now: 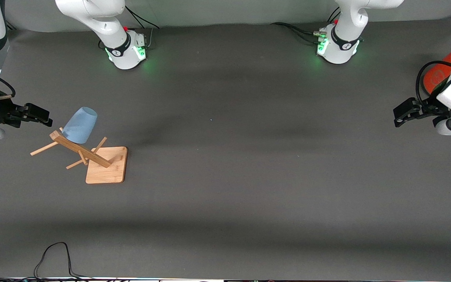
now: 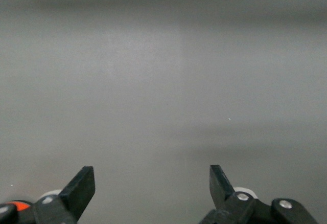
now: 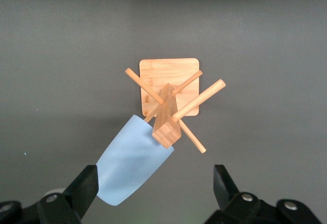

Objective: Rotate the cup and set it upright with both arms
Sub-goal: 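Move the right gripper toward the blue cup on the wooden stand, then close the right gripper around the blue cup on the peg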

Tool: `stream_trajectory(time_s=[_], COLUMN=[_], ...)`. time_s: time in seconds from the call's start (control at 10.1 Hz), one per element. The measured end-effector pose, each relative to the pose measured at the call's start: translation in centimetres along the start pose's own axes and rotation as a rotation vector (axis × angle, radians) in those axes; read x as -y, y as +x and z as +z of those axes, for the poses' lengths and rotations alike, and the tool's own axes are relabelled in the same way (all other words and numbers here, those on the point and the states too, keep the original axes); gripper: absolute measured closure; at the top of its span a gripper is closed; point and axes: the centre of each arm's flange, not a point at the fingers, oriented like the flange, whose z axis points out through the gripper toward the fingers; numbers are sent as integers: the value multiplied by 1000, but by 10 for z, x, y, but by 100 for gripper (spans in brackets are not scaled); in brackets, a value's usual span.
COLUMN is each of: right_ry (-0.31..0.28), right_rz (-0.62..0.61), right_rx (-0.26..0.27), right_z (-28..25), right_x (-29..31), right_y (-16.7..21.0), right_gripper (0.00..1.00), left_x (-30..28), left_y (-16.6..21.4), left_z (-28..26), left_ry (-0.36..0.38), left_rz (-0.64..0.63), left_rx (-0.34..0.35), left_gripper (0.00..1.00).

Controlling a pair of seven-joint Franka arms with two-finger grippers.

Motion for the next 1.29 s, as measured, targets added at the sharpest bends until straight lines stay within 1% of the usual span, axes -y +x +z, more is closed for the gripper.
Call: stream_trajectory(time_s=[0.7,0.89,1.09,1.19,1.29], right_ry=[0,-2,-7,-8,-8], right_rz=[3,28,64,68,99], right_rx=[10,21,26,17,10], right_z=[4,8,12,13,13], right_x=[2,17,44,52,53], right_y=[0,-4,-22,-33,-41], right_gripper=[0,0,0,0,0], left_x=[-1,-4,-4,-4,-4], left_y=[0,0,0,0,0], left_z=[1,1,1,1,1], left_ry=[-3,-4,-4,-5,-5], left_rz=[1,6,7,7,7], left_rx=[3,3,3,3,3], left_gripper=[0,0,0,0,0])
